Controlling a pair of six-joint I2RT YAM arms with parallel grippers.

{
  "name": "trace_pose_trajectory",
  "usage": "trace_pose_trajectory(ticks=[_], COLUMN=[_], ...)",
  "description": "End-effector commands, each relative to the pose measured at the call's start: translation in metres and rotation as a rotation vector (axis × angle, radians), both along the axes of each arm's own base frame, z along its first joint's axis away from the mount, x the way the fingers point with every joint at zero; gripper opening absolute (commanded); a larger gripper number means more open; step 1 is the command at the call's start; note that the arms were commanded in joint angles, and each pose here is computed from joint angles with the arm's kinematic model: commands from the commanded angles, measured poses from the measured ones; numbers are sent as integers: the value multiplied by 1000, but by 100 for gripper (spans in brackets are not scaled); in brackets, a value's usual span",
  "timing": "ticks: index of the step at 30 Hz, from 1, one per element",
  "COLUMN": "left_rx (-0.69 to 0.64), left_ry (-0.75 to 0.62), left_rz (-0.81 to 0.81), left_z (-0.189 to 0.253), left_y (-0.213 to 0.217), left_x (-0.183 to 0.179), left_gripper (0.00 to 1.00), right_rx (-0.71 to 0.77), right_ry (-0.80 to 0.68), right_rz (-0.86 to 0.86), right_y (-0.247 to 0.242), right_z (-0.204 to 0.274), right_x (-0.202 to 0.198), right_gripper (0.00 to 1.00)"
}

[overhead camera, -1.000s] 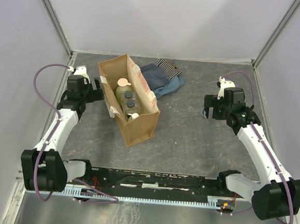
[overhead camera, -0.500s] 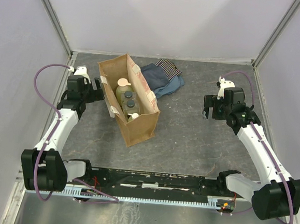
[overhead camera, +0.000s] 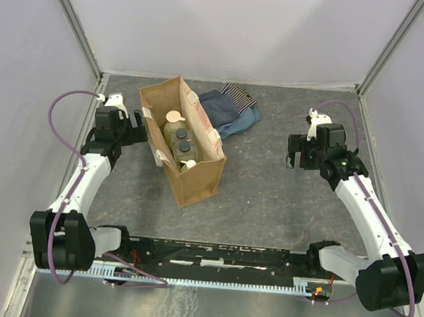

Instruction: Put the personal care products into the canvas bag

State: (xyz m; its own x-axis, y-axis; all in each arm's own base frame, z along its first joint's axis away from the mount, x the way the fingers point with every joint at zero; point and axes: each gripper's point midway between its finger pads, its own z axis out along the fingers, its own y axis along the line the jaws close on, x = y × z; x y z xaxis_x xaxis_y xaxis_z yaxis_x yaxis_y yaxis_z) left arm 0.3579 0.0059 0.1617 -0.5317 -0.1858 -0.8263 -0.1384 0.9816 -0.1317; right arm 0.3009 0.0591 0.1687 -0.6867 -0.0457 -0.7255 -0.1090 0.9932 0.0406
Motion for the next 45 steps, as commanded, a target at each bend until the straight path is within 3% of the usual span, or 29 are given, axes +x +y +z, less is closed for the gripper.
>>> trace_pose_trajectory(ticks=[1, 45], left_rx=[24, 17], left_ry=[-43, -37], left_rz=[-27, -27], left_z=[17, 16], left_y=[0, -1], left_x=[9, 8], left_gripper=[100, 99], right_rx=[5, 8], right_ry=[-46, -43], right_rz=[7, 11], right_y=[1, 2], right_z=[13, 11], right_x=[6, 6], right_gripper=[100, 100])
